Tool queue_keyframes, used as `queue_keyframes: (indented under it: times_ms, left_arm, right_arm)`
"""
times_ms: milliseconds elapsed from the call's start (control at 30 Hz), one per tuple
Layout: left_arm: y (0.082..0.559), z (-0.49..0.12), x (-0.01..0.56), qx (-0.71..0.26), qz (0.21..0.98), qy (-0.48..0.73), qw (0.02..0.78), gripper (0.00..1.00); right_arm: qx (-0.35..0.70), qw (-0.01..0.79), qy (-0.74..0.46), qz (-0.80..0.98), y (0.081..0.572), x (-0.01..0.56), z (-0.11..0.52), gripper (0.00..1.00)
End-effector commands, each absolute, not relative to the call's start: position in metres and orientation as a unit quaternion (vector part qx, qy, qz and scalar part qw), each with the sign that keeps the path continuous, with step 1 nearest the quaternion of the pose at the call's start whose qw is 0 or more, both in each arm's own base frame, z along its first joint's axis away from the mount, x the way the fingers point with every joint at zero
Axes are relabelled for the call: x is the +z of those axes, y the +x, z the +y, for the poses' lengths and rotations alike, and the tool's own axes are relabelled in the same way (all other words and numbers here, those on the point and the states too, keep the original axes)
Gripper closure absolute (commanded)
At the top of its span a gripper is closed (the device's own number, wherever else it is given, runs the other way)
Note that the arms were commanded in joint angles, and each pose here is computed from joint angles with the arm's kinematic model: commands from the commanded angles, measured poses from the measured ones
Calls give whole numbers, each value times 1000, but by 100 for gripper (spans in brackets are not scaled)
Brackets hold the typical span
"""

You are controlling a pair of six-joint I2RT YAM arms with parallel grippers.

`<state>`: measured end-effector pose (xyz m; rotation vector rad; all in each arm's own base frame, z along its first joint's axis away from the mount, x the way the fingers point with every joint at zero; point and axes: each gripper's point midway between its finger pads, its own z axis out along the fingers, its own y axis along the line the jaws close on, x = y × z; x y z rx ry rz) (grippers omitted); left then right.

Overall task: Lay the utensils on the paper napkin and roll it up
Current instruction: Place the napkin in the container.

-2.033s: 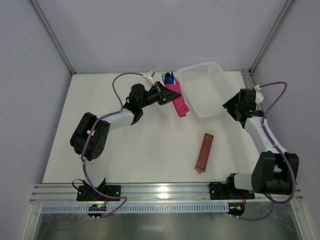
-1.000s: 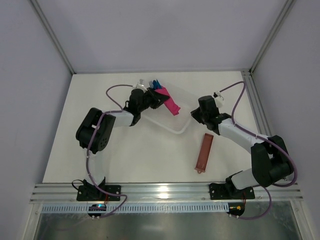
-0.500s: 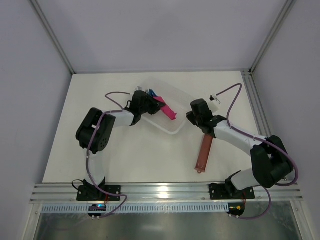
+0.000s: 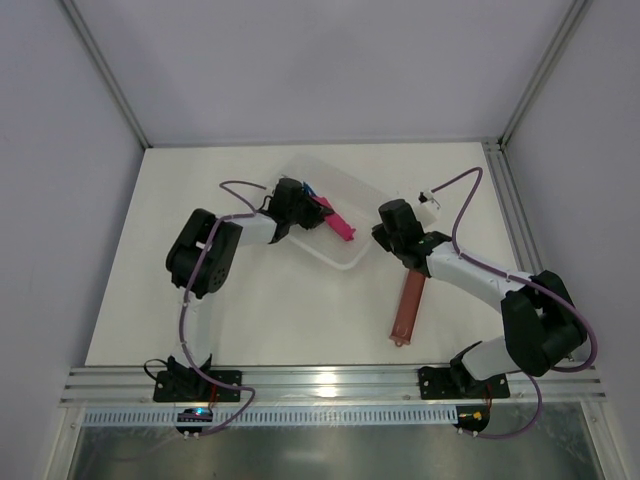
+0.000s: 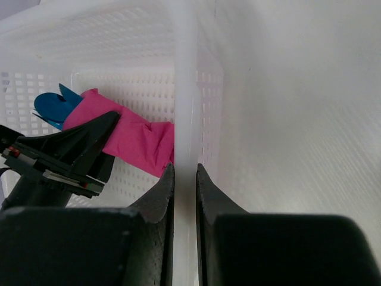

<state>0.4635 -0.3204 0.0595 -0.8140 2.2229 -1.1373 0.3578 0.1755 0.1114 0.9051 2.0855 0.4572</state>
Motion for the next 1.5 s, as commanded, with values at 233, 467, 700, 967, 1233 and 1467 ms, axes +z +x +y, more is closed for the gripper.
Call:
queue_keyframes:
  times_ms: [233, 467, 700, 967, 1233, 1467]
  left_arm:
    - [473, -316, 55, -392, 835, -292, 251, 95]
    - [464, -310, 40, -378, 844, -301, 234, 83]
    - [456, -304, 29, -348, 859, -307, 216, 76]
    - [456, -293, 45, -302, 878, -302, 216, 65]
    - [456, -284, 72, -269, 888, -300, 222, 56]
    - [453, -280, 95, -263, 891, -291, 231, 52]
  right_arm:
    - [160, 424, 358, 816, 363, 121, 167, 96]
    - [163, 417, 361, 818, 362, 116, 169, 96]
    - [158, 420, 361, 818, 360, 116, 166, 96]
    - [152, 422, 361, 818, 362, 119, 165, 96]
    - [152, 424, 364, 815, 365, 122, 165, 96]
    - [136, 433, 384, 804, 372, 120, 149, 96]
